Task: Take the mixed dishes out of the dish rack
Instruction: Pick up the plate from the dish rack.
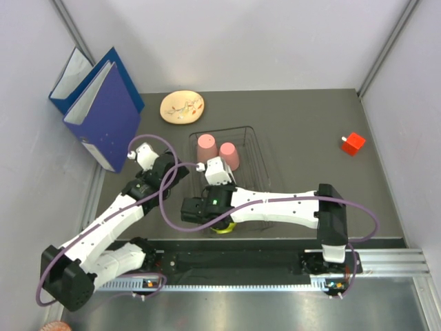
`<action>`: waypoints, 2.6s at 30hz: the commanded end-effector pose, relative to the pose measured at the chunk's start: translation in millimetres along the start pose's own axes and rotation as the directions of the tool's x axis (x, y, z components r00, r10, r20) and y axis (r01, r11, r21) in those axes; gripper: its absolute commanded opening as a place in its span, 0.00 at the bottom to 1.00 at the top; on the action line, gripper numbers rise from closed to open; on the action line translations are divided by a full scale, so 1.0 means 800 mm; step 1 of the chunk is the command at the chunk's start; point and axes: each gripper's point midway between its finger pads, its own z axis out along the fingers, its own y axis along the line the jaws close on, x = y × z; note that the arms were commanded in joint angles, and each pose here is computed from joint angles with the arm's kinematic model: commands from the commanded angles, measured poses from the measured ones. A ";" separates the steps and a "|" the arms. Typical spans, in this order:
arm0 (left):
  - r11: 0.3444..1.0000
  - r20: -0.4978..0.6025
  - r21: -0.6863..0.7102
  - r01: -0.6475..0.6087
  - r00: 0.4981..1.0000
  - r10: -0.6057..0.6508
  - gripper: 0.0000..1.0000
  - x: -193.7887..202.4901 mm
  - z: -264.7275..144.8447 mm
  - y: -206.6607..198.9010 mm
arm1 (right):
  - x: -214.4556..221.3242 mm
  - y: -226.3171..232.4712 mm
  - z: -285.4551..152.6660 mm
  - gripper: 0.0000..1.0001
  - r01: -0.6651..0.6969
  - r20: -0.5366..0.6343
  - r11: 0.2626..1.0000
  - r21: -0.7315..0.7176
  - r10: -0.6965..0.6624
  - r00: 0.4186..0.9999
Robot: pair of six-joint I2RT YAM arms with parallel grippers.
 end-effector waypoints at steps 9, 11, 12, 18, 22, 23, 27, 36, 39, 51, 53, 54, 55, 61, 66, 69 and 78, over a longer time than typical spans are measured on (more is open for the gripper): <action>0.998 -0.068 0.067 -0.016 0.997 0.021 0.73 0.026 0.018 -0.026 | -0.060 -0.039 -0.023 0.00 -0.081 0.126 0.997 0.008 0.080 0.989; 0.997 -0.091 0.077 -0.022 0.995 0.029 0.53 0.035 0.024 -0.030 | -0.061 -0.039 -0.024 0.00 -0.084 0.129 0.996 0.007 0.082 0.988; 0.997 -0.095 0.079 -0.026 0.995 0.033 0.46 0.037 0.026 -0.030 | -0.062 -0.040 -0.023 0.00 -0.087 0.129 0.996 0.007 0.085 0.988; 0.996 -0.153 0.079 -0.049 0.986 0.061 0.10 0.060 0.040 -0.034 | -0.063 -0.042 -0.024 0.00 -0.087 0.131 0.996 0.006 0.085 0.988; 0.995 -0.148 0.087 -0.041 0.988 0.054 0.24 0.058 0.038 -0.037 | -0.062 -0.041 -0.024 0.00 -0.084 0.129 0.996 0.007 0.082 0.988; 0.995 -0.141 0.090 -0.038 0.989 0.050 0.30 0.055 0.037 -0.037 | -0.061 -0.041 -0.024 0.00 -0.083 0.127 0.997 0.007 0.081 0.989; 0.993 -0.089 0.118 -0.026 0.995 0.037 0.50 0.035 0.025 -0.040 | -0.061 -0.040 -0.024 0.00 -0.082 0.128 0.997 0.007 0.081 0.989; 0.989 -0.077 0.143 -0.030 0.996 0.041 0.51 0.029 0.020 -0.046 | -0.060 -0.036 -0.022 0.00 -0.080 0.124 0.997 0.007 0.078 0.989; 0.988 -0.081 0.155 -0.023 0.996 0.036 0.51 0.030 0.020 -0.048 | -0.060 -0.036 -0.022 0.00 -0.078 0.125 0.997 0.008 0.077 0.989; 0.979 -0.087 0.202 -0.034 0.995 0.052 0.50 0.029 0.015 -0.059 | -0.058 -0.030 -0.021 0.00 -0.072 0.119 0.997 0.007 0.071 0.990; 0.978 -0.128 0.204 -0.048 0.989 0.075 0.49 0.046 0.023 -0.061 | -0.058 -0.030 -0.021 0.00 -0.070 0.117 0.997 0.005 0.069 0.991; 0.977 -0.143 0.203 -0.057 0.986 0.087 0.45 0.053 0.026 -0.060 | -0.059 -0.030 -0.021 0.00 -0.071 0.118 0.997 0.006 0.069 0.991; 0.975 -0.166 0.215 -0.062 0.981 0.099 0.42 0.061 0.028 -0.061 | -0.059 -0.031 -0.021 0.00 -0.071 0.117 0.997 0.006 0.070 0.991; 0.980 -0.189 0.185 -0.079 0.975 0.114 0.00 0.079 0.043 -0.051 | -0.060 -0.033 -0.021 0.00 -0.063 0.120 0.998 0.008 0.062 0.991; 0.976 -0.177 0.189 -0.104 0.974 0.139 0.00 0.076 0.046 -0.054 | -0.069 -0.037 -0.026 0.00 -0.070 0.131 0.998 0.002 0.069 0.989; 0.974 -0.196 0.189 -0.128 0.967 0.165 0.00 0.079 0.050 -0.062 | -0.080 -0.041 -0.029 0.00 -0.072 0.146 0.997 -0.001 0.072 0.987; 0.968 -0.249 0.203 -0.149 0.948 0.199 0.00 0.095 0.068 -0.084 | -0.102 -0.056 -0.040 0.00 -0.074 0.175 0.997 -0.008 0.074 0.982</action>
